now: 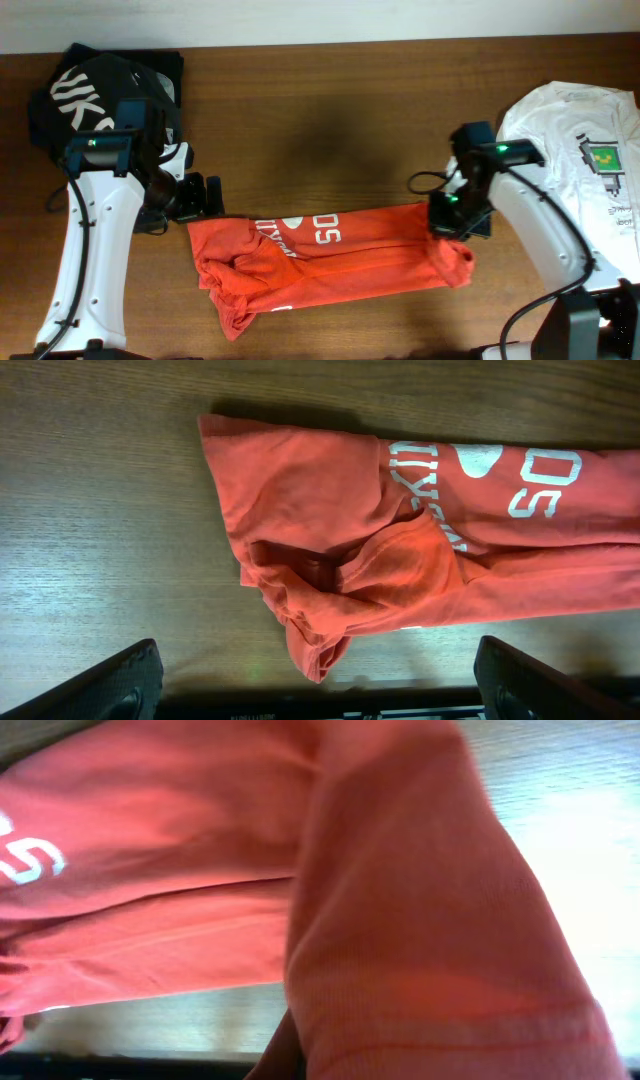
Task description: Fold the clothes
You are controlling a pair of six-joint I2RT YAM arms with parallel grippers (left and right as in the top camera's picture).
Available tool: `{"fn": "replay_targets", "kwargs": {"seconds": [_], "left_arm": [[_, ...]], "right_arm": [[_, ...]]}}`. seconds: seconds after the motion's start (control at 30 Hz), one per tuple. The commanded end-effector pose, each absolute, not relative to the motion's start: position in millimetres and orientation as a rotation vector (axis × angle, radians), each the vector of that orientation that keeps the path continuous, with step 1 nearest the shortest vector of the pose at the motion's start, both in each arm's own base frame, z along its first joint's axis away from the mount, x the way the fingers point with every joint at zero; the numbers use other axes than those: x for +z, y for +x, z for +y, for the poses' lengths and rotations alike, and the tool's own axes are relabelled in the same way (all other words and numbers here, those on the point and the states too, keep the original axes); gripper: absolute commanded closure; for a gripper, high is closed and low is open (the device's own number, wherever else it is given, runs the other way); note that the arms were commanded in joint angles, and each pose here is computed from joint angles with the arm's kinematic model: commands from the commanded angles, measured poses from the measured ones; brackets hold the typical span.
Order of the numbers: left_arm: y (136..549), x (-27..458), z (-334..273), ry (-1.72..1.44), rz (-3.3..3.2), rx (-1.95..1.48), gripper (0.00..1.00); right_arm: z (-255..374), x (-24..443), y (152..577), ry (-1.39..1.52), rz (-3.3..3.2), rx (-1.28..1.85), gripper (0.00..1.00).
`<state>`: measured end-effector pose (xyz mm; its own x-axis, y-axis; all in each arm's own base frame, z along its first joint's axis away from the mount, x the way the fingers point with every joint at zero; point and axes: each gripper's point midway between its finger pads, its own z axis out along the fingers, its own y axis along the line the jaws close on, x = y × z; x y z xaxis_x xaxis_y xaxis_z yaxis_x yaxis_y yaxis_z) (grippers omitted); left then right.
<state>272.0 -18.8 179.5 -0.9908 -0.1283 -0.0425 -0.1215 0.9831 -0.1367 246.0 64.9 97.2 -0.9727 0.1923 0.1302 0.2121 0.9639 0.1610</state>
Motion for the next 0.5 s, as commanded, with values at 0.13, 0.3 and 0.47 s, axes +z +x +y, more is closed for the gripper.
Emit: {"fn": "replay_targets", "kwargs": {"seconds": [0.13, 0.3, 0.47], "left_arm": [[273, 178, -19, -0.182, 3.082, -0.213, 0.01], [272, 178, -19, -0.182, 3.083, -0.213, 0.01], [272, 178, -19, -0.182, 3.083, -0.213, 0.01]], "right_arm": [[145, 99, 242, -0.273, -3.069, -0.296, 0.96], [182, 94, 236, -0.175, -3.094, -0.325, 0.95], [206, 79, 234, -0.103, -3.086, -0.336, 0.87]]}}
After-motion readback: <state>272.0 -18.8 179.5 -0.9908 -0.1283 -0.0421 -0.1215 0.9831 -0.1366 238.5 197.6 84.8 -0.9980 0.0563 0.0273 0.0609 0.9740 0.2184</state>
